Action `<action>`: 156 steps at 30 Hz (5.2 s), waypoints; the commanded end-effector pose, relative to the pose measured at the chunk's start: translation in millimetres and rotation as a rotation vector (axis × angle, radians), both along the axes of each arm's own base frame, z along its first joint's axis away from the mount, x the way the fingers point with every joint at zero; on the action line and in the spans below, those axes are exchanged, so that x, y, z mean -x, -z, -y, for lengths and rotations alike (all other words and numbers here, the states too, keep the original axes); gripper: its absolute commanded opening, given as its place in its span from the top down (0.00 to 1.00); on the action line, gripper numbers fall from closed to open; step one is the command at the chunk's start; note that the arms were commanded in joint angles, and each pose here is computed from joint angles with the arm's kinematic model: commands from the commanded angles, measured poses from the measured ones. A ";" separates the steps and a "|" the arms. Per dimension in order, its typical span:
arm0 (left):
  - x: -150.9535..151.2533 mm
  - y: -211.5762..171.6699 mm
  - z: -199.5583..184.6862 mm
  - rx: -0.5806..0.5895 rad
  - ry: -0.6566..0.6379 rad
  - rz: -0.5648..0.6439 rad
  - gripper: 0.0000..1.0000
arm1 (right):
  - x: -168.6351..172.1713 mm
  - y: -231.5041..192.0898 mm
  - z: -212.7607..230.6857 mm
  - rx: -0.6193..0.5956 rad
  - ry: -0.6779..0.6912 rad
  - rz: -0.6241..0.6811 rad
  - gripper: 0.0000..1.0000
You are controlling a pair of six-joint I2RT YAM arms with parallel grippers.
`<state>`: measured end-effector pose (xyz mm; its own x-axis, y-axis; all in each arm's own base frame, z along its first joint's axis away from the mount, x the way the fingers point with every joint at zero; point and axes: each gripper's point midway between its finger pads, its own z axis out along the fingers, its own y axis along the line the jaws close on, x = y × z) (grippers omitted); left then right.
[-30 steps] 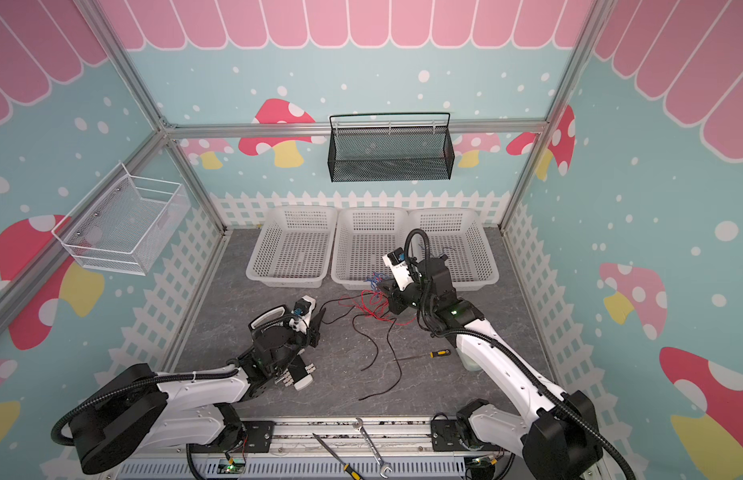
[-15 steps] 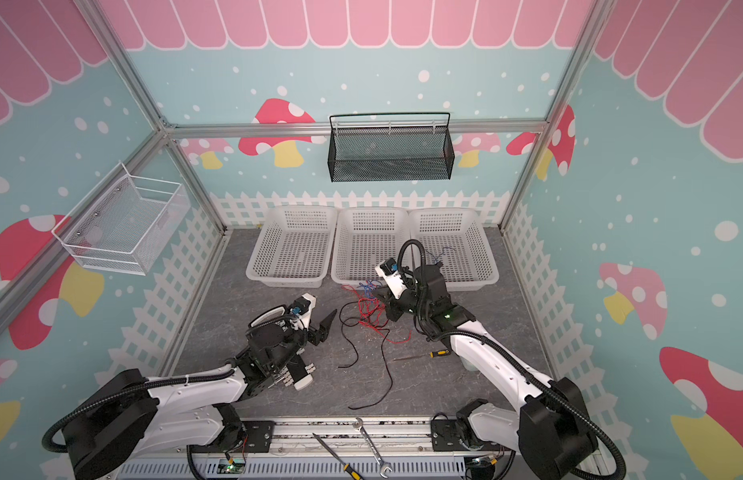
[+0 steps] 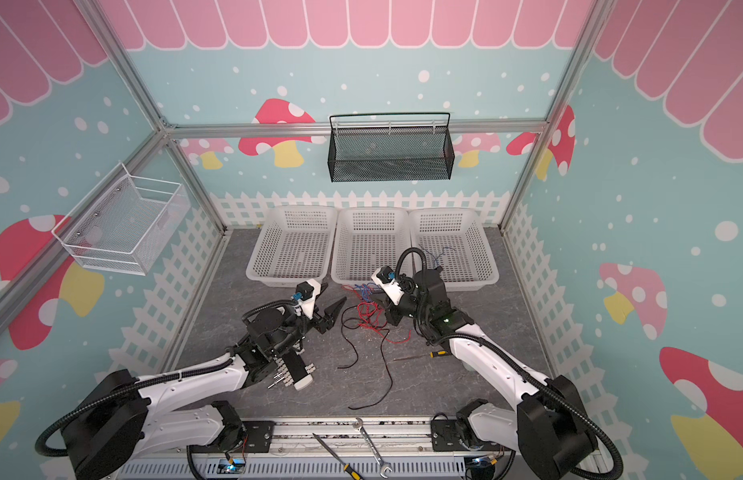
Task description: Untangle the cables
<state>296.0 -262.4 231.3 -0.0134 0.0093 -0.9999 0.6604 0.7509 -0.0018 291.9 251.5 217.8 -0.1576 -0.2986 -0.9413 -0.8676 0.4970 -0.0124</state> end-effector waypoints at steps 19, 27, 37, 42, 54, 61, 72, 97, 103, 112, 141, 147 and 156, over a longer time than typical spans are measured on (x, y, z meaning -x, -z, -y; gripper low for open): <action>-16.0 6.3 51.9 0.076 0.170 -0.064 0.60 | 14.2 -21.7 -14.5 -0.037 -0.112 0.107 0.91; -16.5 14.1 58.3 0.056 0.190 -0.091 0.81 | 15.1 -27.4 -17.4 -0.054 -0.121 0.120 0.91; -16.5 21.8 61.5 0.062 0.200 -0.119 1.00 | 14.8 -32.0 -17.6 -0.067 -0.113 0.132 0.91; -22.3 22.6 52.0 0.051 0.134 -0.113 1.00 | 3.5 -28.1 -10.1 -0.055 -0.023 0.099 0.84; -26.4 37.7 36.6 -0.107 0.026 -0.080 1.00 | -7.4 -20.5 27.1 -0.004 0.228 0.018 0.51; -14.0 35.4 47.0 -0.203 0.045 0.040 1.00 | -5.3 -14.6 12.4 0.007 0.145 -0.034 0.61; -8.4 20.9 49.6 -0.212 0.035 0.119 1.00 | 6.3 -8.0 -5.8 -0.008 0.010 -0.064 0.68; -12.3 37.0 47.2 -0.267 -0.003 0.083 1.00 | -5.0 -30.4 1.7 -0.018 0.075 0.040 1.00; -19.3 48.3 34.3 -0.313 -0.069 0.051 1.00 | 0.3 -34.6 13.5 -0.009 0.117 0.081 1.00; -38.0 52.4 5.7 -0.299 -0.215 -0.061 1.00 | 4.9 -26.4 26.5 0.005 0.168 0.086 1.00; -53.9 -88.6 -68.7 0.071 -0.514 -0.113 1.00 | -18.3 60.1 36.8 0.135 0.286 -0.052 1.00; -47.9 -109.6 -91.6 0.084 -0.579 -0.083 1.00 | -22.7 74.9 41.7 0.157 0.324 -0.072 1.00; -39.9 -120.3 -131.2 0.063 -0.666 -0.066 1.00 | -20.7 78.0 33.2 0.130 0.283 -0.085 1.00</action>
<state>335.8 -139.2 357.4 -0.0344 -0.1100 -0.9933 0.0891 0.9896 -0.1127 314.7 216.6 141.2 -0.3254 -0.3513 -0.8779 -0.6862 0.7265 -0.0364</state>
